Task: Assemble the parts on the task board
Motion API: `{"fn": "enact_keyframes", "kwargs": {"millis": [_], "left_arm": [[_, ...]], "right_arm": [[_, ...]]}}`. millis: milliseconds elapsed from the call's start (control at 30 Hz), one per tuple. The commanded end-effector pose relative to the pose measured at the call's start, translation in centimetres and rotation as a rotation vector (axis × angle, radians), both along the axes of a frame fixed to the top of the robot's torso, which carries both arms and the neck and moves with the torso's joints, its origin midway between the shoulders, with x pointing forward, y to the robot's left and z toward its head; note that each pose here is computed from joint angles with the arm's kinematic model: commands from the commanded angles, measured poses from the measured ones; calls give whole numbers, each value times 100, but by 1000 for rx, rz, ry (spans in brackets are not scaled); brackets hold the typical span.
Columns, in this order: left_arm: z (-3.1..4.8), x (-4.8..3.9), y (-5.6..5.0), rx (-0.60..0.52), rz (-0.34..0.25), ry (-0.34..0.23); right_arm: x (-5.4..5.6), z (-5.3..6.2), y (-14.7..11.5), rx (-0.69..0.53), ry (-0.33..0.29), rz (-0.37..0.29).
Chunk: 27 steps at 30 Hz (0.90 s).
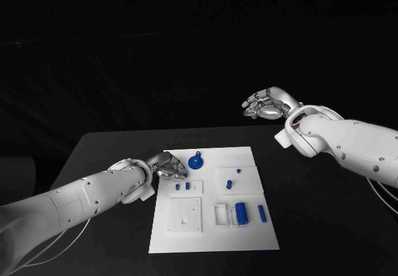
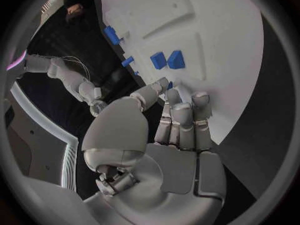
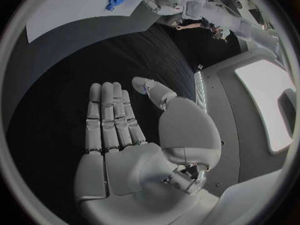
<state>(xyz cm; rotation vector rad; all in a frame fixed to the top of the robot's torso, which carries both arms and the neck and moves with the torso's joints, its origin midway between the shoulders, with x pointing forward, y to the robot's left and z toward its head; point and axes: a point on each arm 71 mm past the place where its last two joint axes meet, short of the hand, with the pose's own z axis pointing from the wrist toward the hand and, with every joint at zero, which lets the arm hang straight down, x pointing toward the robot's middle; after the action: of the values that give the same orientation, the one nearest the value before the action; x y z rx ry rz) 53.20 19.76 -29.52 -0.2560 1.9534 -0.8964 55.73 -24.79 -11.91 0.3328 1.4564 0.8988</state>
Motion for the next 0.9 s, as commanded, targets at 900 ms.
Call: {"fn": "enact_keyframes", "kwargs": {"millis": [900], "left_arm": [[31,-9,-46,-101,36,-1]], "right_arm": [[-8,0,10,2,-6,14]]}}
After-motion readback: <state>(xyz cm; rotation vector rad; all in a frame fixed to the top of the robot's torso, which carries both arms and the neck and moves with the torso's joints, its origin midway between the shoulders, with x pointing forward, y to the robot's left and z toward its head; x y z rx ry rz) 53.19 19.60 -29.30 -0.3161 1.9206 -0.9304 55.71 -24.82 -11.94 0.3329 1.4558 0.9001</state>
